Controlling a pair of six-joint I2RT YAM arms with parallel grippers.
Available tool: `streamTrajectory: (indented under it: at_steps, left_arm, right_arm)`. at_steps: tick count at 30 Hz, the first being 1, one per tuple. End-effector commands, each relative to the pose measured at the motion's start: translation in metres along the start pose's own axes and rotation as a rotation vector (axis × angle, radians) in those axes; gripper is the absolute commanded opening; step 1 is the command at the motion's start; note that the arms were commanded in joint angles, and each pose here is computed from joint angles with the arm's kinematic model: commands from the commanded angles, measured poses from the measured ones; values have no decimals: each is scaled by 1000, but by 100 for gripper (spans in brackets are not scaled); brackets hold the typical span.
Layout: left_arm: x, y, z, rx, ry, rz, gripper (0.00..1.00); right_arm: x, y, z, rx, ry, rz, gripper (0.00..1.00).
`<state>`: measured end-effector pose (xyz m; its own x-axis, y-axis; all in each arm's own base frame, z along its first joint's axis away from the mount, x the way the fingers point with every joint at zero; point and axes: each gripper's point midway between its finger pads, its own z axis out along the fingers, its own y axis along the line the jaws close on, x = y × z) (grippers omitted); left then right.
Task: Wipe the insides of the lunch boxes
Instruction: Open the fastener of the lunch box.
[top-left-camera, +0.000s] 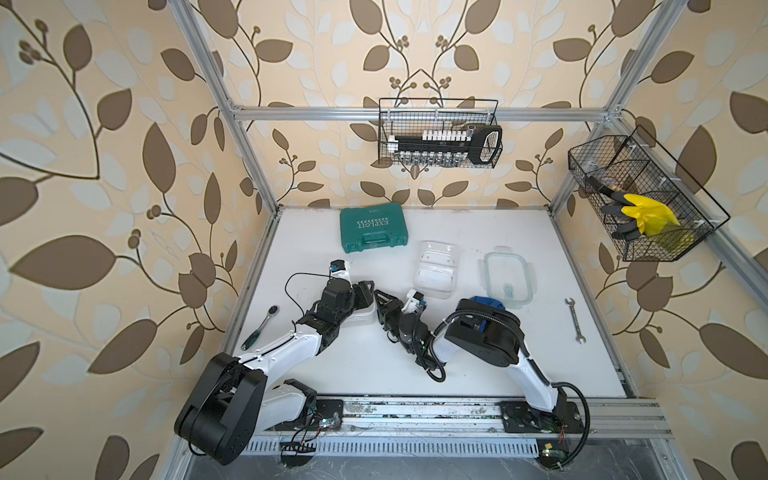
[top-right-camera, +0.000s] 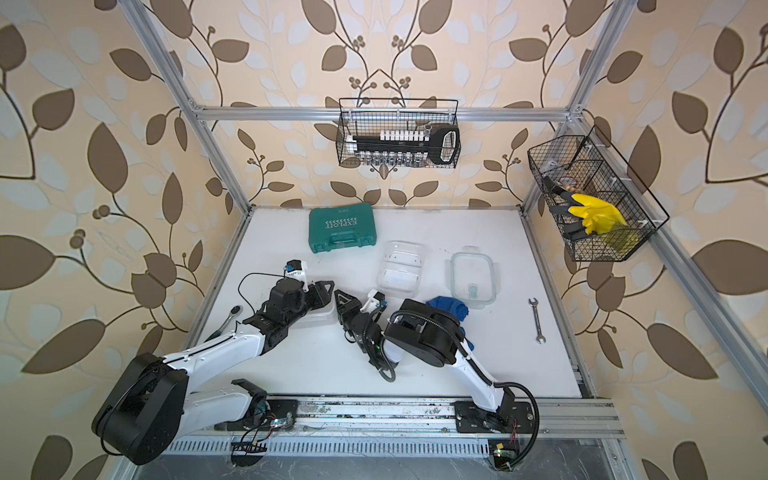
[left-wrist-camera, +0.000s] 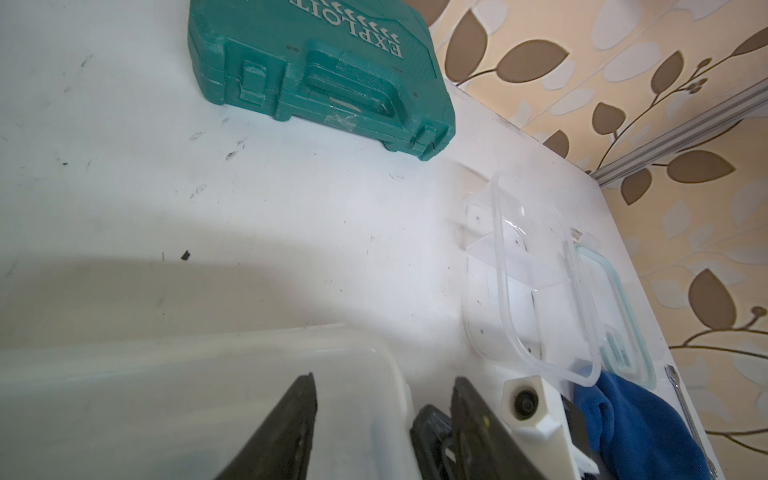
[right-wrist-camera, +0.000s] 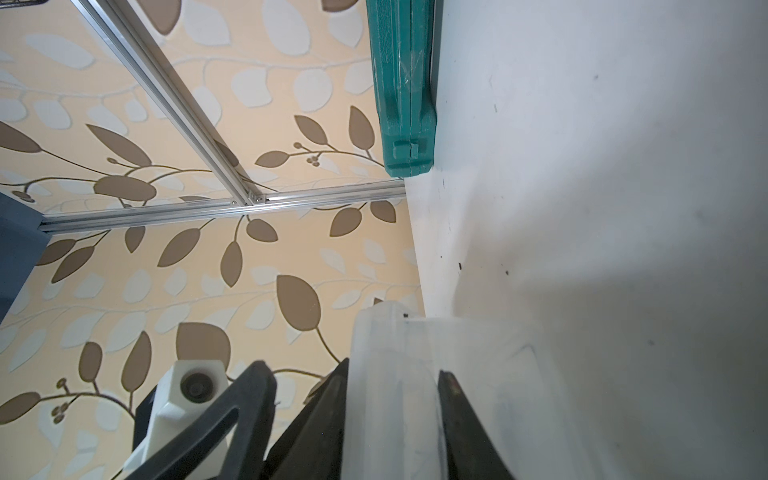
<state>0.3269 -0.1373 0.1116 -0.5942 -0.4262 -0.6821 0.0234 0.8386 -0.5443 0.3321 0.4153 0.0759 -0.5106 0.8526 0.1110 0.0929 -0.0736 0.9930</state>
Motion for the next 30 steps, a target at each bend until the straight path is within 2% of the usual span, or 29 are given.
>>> streamTrajectory:
  at_steps: [1,4,5,12,16,19,22,27,30]
  left_arm:
    - [91,64,-13,-234,299,-57,53]
    - [98,70,-14,-267,301,-60,50]
    - [101,72,-15,-282,303,-58,50]
    - [112,73,-14,-335,300,-21,49]
    - [99,62,-17,-315,270,-31,51]
    - [72,43,-27,-283,217,-30,56]
    - [40,21,-41,-250,159,-16,67]
    - [8,3,-57,-256,180,10,86]
    - [2,6,-63,-261,210,-37,89]
  right_arm:
    - [3,16,-4,-44,8,127,15]
    - [-1,17,-5,-45,-10,125,1]
    - [-2,17,-7,-45,-16,123,0]
    - [-8,22,-9,-49,-29,106,0]
    - [-12,23,-13,-46,-39,86,0]
    - [-16,29,-17,-50,-49,58,3]
    - [-20,34,-20,-52,-53,26,3]
    - [-34,38,-29,-35,-69,-24,3]
    - [-42,40,-35,-24,-75,-40,6]
